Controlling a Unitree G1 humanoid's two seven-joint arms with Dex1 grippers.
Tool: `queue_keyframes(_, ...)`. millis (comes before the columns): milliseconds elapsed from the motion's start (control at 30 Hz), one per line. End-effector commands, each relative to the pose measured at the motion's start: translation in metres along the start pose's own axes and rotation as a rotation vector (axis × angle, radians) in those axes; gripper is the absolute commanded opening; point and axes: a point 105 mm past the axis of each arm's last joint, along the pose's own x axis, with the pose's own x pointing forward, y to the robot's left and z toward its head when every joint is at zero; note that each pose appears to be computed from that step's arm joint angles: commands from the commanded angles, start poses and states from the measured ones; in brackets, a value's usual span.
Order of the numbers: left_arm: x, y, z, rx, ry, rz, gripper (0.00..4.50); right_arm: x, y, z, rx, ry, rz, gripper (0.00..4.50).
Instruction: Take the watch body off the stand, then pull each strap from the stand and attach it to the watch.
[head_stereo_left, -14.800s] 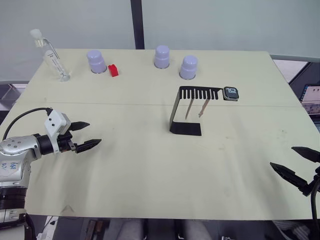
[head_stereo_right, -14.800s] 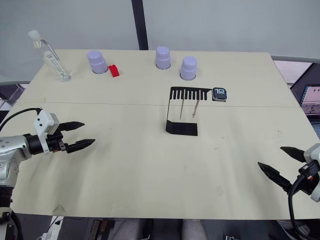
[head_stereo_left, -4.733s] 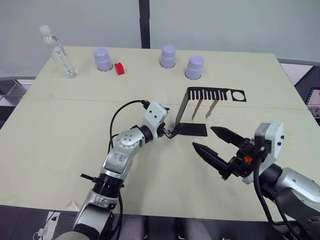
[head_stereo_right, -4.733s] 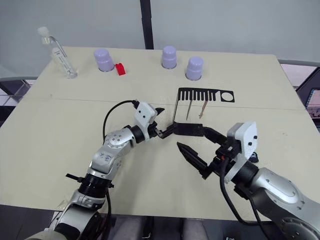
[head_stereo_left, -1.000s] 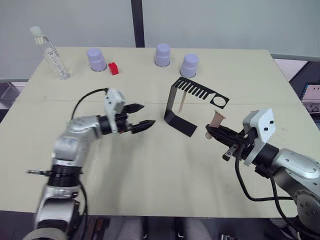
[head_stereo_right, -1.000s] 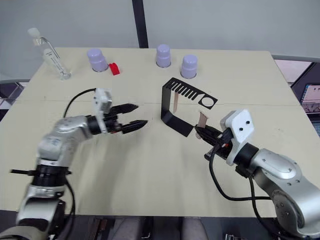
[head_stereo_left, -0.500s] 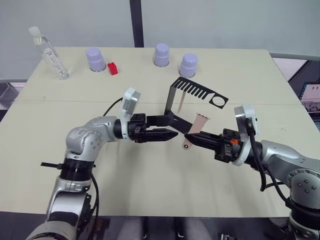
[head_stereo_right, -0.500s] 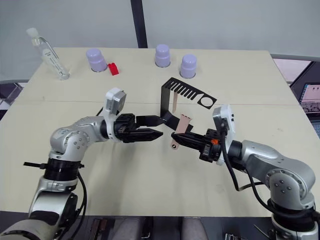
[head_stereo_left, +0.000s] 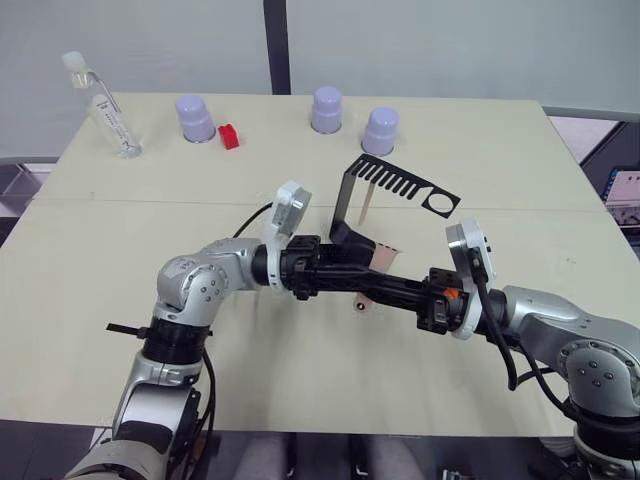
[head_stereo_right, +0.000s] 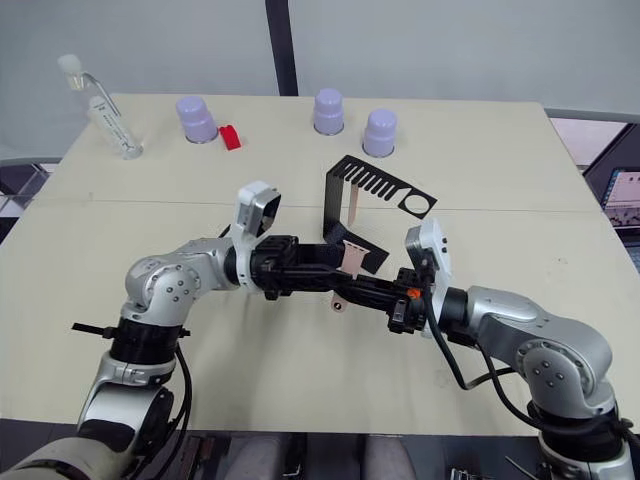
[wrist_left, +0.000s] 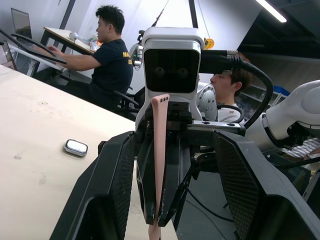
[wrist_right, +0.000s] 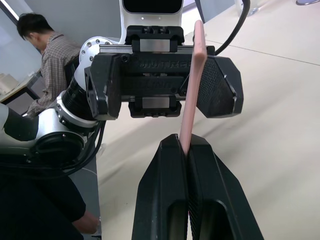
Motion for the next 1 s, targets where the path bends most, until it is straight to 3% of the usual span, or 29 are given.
queue_keyframes(33, 0.0038, -0.005, 0.0061, 0.014, -0.02, -0.028, 2.64, -0.0007, 0.0047, 0.0023, -0.034, -0.005, 0.009, 0.0)
queue_keyframes(1000, 0.0055, 0.0022, 0.0063, -0.054, -0.085, -0.004, 2.64, -0.0022, 0.0026, 0.0081, -0.023, -0.036, -0.001, 0.0)
